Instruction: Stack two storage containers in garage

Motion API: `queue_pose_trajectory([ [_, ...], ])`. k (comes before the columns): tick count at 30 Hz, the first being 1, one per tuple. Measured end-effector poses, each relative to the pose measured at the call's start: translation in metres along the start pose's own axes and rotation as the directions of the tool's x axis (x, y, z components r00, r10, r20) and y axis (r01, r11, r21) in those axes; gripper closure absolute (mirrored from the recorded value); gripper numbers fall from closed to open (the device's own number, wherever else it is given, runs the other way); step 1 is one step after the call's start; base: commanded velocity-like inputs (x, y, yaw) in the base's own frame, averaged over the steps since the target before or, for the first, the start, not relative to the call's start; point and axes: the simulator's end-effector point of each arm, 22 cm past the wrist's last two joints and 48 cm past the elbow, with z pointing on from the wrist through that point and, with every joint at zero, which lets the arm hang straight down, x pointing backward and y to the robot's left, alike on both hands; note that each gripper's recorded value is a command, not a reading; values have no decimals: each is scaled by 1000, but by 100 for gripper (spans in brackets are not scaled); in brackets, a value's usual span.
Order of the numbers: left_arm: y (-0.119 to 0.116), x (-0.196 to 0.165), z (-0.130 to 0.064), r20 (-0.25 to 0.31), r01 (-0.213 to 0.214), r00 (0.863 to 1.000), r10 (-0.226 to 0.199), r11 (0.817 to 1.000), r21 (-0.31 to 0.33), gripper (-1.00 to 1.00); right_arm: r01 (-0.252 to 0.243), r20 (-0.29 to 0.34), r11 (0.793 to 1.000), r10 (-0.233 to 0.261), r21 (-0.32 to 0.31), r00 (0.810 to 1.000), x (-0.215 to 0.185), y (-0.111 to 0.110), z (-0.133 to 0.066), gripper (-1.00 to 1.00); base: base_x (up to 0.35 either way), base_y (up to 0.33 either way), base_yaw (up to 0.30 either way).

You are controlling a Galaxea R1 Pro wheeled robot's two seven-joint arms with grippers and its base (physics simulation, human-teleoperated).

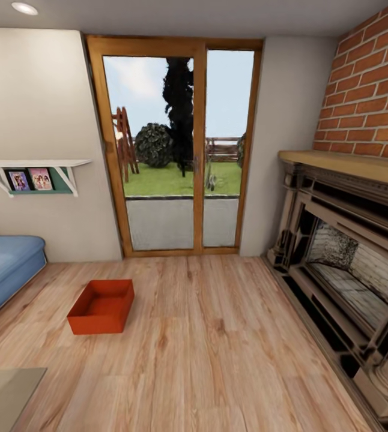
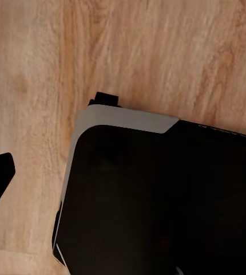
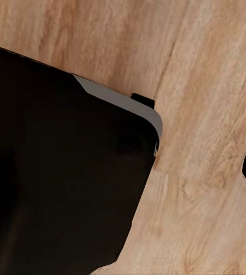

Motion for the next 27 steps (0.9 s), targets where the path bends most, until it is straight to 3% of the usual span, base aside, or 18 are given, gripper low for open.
queue_pose_trajectory([
  [27,-5,1,0,-1,-1,1000,1,1000,6,-100,2,-2,1000,-2,2,1000,1,-2,0,-100,333,0,0],
])
